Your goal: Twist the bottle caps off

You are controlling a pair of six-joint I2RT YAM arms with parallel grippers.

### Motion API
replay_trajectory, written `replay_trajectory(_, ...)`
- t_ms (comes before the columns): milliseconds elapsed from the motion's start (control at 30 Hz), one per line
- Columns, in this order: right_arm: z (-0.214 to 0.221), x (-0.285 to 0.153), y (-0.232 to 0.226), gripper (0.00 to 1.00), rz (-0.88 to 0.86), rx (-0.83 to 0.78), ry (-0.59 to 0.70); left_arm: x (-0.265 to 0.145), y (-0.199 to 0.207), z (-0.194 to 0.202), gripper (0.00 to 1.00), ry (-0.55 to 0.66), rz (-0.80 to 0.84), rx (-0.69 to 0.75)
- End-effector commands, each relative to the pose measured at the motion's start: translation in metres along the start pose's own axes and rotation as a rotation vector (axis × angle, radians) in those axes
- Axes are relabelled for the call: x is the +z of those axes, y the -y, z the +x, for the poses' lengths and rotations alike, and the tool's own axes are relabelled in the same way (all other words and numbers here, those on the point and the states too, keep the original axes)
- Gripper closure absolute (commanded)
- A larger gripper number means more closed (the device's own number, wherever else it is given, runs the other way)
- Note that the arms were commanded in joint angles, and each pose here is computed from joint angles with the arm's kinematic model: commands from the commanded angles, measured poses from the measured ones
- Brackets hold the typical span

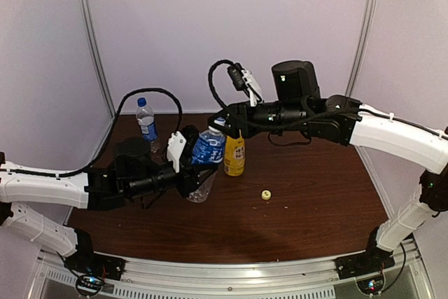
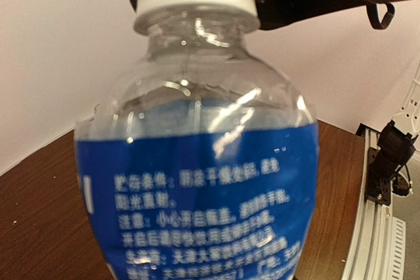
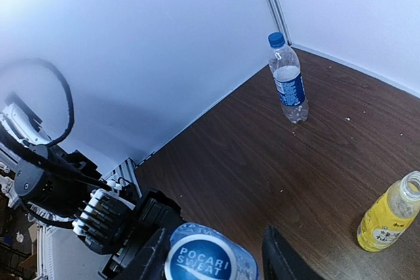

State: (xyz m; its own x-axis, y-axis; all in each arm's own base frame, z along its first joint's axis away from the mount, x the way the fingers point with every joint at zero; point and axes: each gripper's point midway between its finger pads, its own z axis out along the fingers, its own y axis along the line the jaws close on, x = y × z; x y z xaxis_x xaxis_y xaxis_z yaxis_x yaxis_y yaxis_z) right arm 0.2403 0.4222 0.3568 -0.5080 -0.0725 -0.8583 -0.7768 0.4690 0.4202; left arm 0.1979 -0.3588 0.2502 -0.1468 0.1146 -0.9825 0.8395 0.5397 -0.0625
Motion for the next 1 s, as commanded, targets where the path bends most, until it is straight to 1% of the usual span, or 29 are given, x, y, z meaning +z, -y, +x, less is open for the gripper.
replay_trajectory(0, -0.007, -0.003, -0.015, 0.57, -0.055, -0.007, 0.019, -0.004, -0.003, -0.024, 0.74, 0.077, -0.024, -0.013)
replay_trajectory(167, -0.009, -0.008, -0.019, 0.72, -0.076, -0.028, 0.036, -0.006, -0.004, -0.025, 0.74, 0.079, -0.029, -0.009)
replay_trajectory(333, -0.011, -0.012, -0.023, 0.99, -0.095, -0.074, 0.047, -0.007, -0.002, -0.025, 0.74, 0.076, -0.022, 0.002)
replay_trajectory(500, -0.012, -0.016, -0.025, 1.00, -0.117, -0.154, 0.037, -0.009, 0.000, -0.027, 0.74, 0.076, -0.008, 0.030)
replay_trajectory(567, -0.011, -0.020, -0.032, 1.00, -0.175, -0.210, 0.027, -0.012, 0.008, -0.029, 0.74, 0.081, 0.035, 0.046)
replay_trajectory(633, -0.006, -0.026, -0.045, 1.00, -0.285, -0.282, 0.012, -0.016, 0.024, -0.032, 0.74, 0.097, 0.130, 0.068)
replay_trajectory(733, 0.007, -0.043, -0.068, 1.00, -0.476, -0.401, -0.006, -0.030, 0.059, -0.041, 0.74, 0.140, 0.341, 0.098)
replay_trajectory(833, 0.017, -0.056, -0.082, 1.00, -0.620, -0.488, -0.028, -0.048, 0.092, -0.048, 0.72, 0.174, 0.548, 0.113)
replay_trajectory(900, 0.020, -0.062, -0.085, 0.97, -0.685, -0.508, -0.043, -0.056, 0.102, -0.051, 0.72, 0.186, 0.625, 0.109)
replay_trajectory(967, 0.022, -0.068, -0.087, 0.94, -0.751, -0.505, -0.061, -0.060, 0.107, -0.053, 0.72, 0.195, 0.663, 0.106)
